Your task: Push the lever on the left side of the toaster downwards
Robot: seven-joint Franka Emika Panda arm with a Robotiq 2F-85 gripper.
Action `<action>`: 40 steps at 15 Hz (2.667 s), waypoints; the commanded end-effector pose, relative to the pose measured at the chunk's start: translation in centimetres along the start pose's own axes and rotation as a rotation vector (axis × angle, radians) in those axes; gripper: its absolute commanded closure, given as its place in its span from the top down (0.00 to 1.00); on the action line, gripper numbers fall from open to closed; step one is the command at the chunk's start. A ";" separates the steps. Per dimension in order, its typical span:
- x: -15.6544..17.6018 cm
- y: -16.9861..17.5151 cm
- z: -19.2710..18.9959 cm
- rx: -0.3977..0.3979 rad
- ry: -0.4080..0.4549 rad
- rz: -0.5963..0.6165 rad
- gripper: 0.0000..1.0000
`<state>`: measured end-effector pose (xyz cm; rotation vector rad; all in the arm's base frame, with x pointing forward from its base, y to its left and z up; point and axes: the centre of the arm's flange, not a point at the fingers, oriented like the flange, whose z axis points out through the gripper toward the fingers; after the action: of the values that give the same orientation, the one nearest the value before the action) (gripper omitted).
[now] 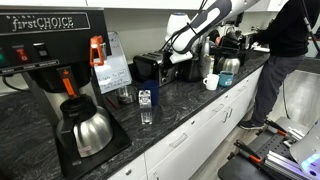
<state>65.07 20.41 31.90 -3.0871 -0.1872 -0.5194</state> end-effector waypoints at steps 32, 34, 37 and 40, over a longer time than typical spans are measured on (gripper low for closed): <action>0.0 2.5 -8.0 0.066 0.131 0.122 0.00; -1.3 2.7 -9.0 0.061 0.139 0.129 0.00; -3.6 2.8 -10.6 0.059 0.145 0.144 0.00; -6.2 2.8 -12.9 0.053 0.155 0.170 0.00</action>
<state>59.07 17.23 41.06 -2.9702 0.0184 -0.6880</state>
